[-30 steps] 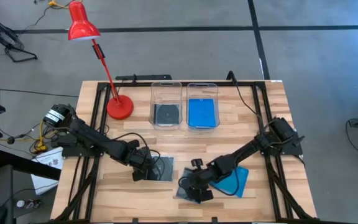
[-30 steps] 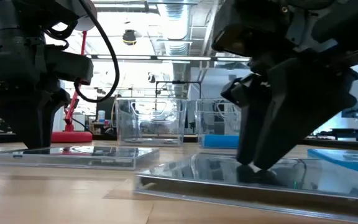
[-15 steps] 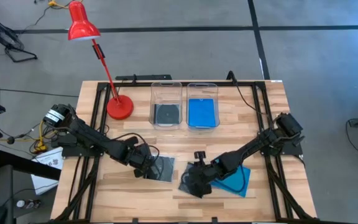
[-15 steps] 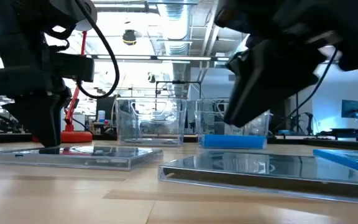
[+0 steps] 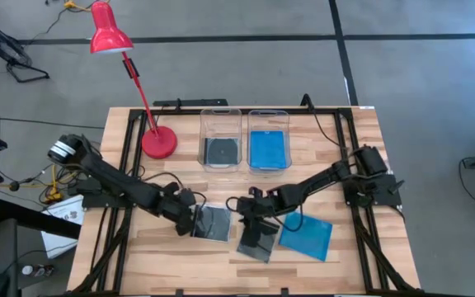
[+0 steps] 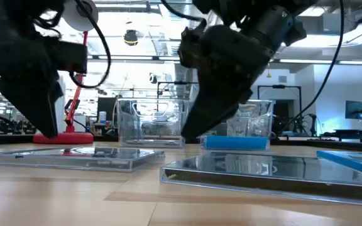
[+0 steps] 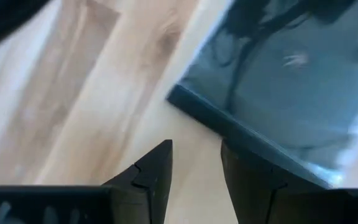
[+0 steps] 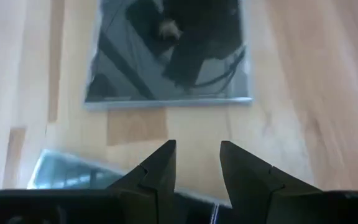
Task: Pick & place jewel cases by type
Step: Put the top black cd case into the left transparent bin
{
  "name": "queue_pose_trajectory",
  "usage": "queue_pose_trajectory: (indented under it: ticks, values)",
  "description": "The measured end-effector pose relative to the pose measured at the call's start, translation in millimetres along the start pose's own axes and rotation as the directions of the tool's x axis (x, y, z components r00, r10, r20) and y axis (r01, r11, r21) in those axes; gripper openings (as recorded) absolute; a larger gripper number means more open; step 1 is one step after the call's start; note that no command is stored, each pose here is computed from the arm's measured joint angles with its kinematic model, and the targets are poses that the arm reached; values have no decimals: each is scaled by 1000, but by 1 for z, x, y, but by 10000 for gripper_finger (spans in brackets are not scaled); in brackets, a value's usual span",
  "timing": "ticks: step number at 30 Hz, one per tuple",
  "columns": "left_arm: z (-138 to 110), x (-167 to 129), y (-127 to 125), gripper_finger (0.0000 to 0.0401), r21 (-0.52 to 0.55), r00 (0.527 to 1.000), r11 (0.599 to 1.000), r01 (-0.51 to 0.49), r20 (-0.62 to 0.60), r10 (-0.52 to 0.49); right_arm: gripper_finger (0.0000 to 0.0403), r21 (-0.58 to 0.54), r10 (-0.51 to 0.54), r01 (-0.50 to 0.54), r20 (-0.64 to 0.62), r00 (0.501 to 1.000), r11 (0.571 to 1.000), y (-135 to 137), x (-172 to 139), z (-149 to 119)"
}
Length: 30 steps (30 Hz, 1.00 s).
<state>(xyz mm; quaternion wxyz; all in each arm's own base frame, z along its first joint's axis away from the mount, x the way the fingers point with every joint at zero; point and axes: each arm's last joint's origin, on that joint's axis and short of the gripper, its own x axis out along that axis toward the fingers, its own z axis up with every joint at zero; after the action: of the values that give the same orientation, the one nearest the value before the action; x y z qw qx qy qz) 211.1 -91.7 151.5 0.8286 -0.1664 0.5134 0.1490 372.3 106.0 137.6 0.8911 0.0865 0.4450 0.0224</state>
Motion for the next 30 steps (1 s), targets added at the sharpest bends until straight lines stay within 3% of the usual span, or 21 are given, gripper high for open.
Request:
queue_pose_trajectory:
  ticks: [6, 10, 20, 27, 30]
  values:
    - [-24, -6, 17, 132, -89, 942, 949, 304, 178, -285, 118, -147, 11, -10, 3, 1000, 989, 6, 4, -3]
    - [-39, -4, 31, 132, -180, 904, 902, 393, 253, -344, 118, -199, 21, -15, 29, 999, 980, 8, 4, -1]
    - [-54, 4, 39, 132, -366, 901, 833, 415, 291, -322, 118, -206, 17, -6, 51, 999, 979, 3, 4, 4]
    - [-57, 10, 38, 132, -527, 915, 748, 404, 239, -325, 118, -206, 8, -3, 23, 1000, 979, -1, 15, -3]
    - [-59, 14, 39, 133, -568, 926, 732, 377, 214, -311, 118, -205, 14, -6, 37, 999, 979, -1, 26, -3]
